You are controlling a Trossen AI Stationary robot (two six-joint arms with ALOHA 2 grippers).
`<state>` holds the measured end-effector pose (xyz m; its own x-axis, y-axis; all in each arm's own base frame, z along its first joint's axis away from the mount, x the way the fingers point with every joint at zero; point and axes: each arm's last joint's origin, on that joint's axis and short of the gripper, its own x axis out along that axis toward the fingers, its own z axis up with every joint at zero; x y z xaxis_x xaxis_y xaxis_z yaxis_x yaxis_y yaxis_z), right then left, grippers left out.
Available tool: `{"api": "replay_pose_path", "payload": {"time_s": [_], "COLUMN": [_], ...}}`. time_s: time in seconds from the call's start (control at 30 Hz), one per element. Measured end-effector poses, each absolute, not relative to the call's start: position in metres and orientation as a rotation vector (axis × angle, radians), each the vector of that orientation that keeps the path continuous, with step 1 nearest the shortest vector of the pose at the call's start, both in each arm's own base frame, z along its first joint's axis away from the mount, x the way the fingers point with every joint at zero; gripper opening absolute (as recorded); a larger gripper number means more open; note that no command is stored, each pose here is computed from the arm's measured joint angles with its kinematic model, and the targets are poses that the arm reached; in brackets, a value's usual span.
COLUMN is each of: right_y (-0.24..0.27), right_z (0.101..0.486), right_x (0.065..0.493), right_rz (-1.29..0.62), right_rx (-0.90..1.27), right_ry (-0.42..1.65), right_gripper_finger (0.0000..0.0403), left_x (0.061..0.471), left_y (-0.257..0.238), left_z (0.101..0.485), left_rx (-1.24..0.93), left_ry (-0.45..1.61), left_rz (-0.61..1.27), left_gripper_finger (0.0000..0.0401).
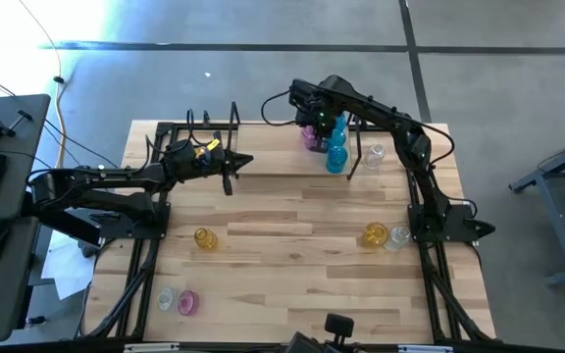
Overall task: Sort vases onto shelf
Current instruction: Put the right purple vase on the shelf aligned with the other purple vase, then put the purple vase on the shelf aligned with the other purple vases
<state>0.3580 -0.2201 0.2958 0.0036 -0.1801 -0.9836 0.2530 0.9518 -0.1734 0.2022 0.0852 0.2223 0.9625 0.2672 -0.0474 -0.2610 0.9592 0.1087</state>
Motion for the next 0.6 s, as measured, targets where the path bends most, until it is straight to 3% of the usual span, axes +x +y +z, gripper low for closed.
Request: {"api": "replay_pose_path", "payload": {"time_s": [0.4, 0.6], "right_y": [-0.219, -0.209], "right_z": [0.297, 0.317], "right_x": [0.356, 0.352], "right_rz": [-0.323, -0.334], "right_rx": [0.071, 0.043], "right_ry": [1.539, 1.477], "right_gripper_finger": [0.0000, 0.0000], "left_x": [0.202, 0.202], "left_y": [0.085, 0.085], "left_z": [0.222, 0.222], "left_rx": [0.102, 0.102], "left_ry": [0.062, 0.062], "left_rz": [0.268, 0.268], "left_gripper_finger": [0.0005, 0.0005]}}
